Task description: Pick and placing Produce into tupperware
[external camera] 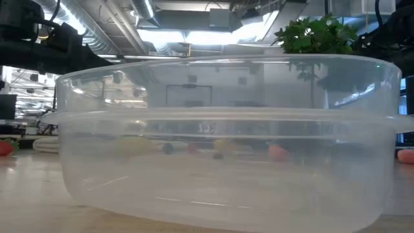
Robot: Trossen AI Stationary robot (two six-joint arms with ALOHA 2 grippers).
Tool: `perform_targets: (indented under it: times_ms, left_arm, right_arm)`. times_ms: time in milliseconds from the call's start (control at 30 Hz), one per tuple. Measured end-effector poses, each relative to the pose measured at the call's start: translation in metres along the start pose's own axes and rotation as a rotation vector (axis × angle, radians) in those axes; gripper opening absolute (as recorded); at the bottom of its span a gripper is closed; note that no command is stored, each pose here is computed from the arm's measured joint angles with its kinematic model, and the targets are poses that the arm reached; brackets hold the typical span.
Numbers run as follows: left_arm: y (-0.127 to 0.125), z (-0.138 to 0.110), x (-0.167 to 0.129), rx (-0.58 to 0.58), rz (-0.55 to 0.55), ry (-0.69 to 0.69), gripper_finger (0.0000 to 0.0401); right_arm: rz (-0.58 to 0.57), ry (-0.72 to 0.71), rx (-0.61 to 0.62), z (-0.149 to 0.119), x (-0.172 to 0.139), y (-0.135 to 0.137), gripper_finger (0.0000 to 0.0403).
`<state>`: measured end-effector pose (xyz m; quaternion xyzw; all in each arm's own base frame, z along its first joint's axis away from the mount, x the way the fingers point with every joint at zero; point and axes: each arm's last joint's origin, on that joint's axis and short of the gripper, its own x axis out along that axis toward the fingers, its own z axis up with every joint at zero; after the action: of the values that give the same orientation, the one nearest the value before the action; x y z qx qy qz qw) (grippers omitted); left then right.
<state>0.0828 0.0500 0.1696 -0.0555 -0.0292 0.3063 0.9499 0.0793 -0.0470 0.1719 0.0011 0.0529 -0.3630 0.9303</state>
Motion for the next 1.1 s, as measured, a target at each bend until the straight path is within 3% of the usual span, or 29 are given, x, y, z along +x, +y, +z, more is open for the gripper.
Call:
perform_targets:
  times_ms: [900, 1100]
  left_arm:
    - [0.0000, 0.0001, 0.0000, 0.000, 0.000, 0.000, 0.0250]
    - [0.0016, 0.0009, 0.0000, -0.001, 0.057, -0.014, 0.0250]
  right_arm:
    - [0.000, 0.000, 0.000, 0.0000, 0.0000, 0.0000, 0.0241]
    - [0.000, 0.000, 0.001, 0.0001, 0.0000, 0.0000, 0.0241]
